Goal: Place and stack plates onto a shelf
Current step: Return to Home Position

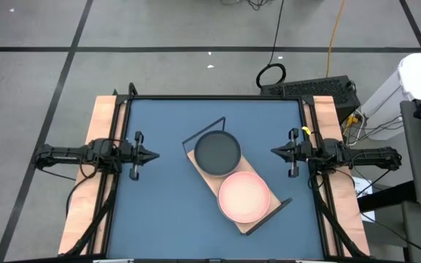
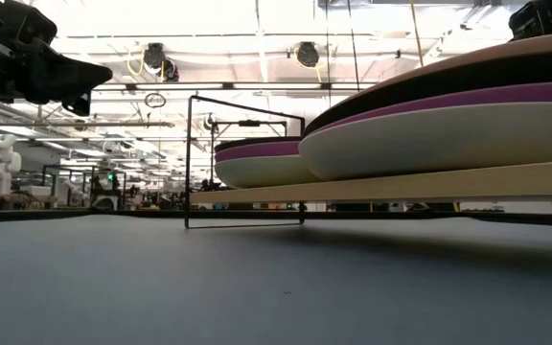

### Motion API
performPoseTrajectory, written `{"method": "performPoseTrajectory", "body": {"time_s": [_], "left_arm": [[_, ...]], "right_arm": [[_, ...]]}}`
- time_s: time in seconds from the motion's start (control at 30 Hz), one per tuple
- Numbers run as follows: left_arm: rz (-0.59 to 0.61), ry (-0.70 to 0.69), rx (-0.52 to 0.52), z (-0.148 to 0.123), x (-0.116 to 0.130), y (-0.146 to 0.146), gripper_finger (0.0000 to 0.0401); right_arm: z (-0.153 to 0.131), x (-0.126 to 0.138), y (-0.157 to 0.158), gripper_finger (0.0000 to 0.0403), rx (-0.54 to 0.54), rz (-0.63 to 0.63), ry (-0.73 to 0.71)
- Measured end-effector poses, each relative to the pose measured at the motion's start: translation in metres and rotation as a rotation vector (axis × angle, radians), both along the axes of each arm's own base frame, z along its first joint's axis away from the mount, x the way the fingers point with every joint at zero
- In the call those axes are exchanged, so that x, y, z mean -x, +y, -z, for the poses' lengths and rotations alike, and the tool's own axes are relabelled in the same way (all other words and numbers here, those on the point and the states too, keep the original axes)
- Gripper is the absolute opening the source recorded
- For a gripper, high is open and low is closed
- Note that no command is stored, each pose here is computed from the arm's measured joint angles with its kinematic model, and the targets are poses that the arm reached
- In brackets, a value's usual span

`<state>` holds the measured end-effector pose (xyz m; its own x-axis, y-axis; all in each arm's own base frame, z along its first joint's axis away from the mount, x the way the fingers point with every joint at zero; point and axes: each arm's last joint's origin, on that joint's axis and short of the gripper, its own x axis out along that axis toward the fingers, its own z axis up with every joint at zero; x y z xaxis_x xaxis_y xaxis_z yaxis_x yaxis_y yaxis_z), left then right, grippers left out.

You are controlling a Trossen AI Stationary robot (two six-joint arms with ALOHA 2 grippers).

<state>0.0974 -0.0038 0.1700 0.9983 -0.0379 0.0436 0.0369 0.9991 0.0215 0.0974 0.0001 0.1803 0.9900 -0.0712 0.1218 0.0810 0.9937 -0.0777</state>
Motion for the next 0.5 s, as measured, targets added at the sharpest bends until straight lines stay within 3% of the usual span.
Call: {"method": "performPoseTrajectory", "body": {"time_s": [0.3, 0.5], "left_arm": [[0.000, -0.001, 0.000, -0.0002, 0.0000, 0.0000, 0.0003], [0.000, -0.001, 0.000, -0.0002, 0.0000, 0.0000, 0.0003]], "right_arm": [[0.0028, -0.0003, 0.0000, 0.0000, -0.018, -0.002, 0.028], [0.0099, -0.0008, 0.0001, 0.0000, -0.100, -0.010, 0.096]]}}
